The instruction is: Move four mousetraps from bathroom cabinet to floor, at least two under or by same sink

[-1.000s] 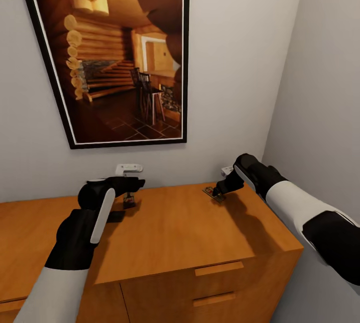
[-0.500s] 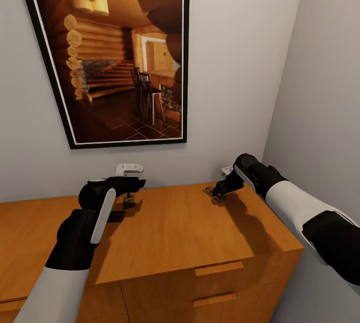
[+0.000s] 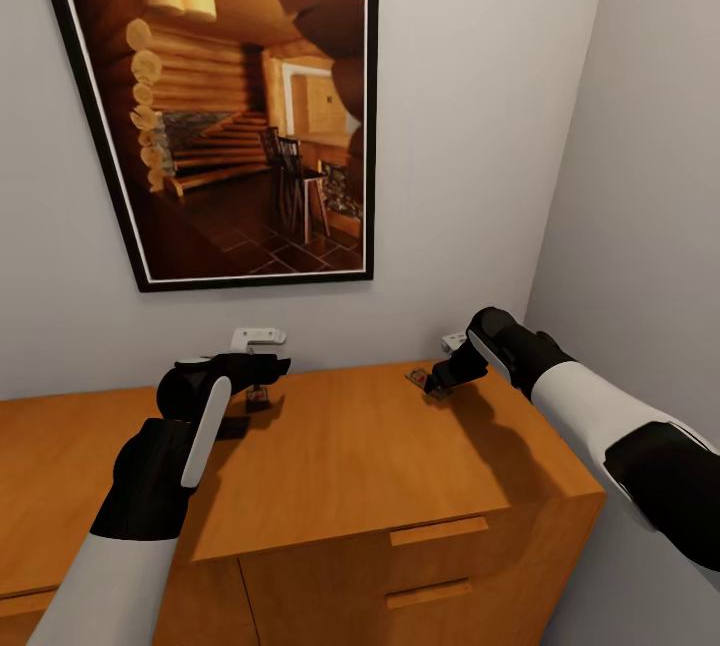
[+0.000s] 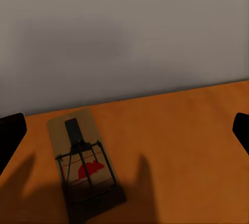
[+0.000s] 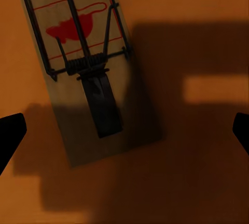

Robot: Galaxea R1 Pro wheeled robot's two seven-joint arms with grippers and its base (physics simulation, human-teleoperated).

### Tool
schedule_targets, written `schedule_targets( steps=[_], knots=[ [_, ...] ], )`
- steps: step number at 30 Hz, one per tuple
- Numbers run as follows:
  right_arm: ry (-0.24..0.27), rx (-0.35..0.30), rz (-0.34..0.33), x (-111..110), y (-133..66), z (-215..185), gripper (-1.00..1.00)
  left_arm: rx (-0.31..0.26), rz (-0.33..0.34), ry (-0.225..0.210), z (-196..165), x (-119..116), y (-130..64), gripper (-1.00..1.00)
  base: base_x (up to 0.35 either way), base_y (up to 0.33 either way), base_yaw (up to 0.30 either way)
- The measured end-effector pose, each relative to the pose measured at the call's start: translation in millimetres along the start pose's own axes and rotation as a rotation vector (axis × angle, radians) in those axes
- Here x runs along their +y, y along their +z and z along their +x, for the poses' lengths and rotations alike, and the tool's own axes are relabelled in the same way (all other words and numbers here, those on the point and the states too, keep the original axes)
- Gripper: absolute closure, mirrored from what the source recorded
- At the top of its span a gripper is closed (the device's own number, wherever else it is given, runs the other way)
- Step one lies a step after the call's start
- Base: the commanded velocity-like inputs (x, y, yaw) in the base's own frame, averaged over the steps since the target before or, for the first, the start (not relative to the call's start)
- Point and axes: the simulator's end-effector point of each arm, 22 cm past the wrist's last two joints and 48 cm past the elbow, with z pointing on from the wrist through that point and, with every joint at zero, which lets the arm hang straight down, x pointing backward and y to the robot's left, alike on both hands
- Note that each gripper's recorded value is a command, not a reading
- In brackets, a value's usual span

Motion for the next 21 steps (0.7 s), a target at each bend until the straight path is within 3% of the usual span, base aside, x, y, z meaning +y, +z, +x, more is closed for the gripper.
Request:
schedule_targets(
  steps=[21],
  knots=[
    [-0.017, -0.010, -0.016, 15.5, 7.8, -1.9, -1.00, 0.000, -0.001, 0.000, 8.0, 0.6, 3.4, -1.00, 0.000, 0.000, 0.000]
  ],
)
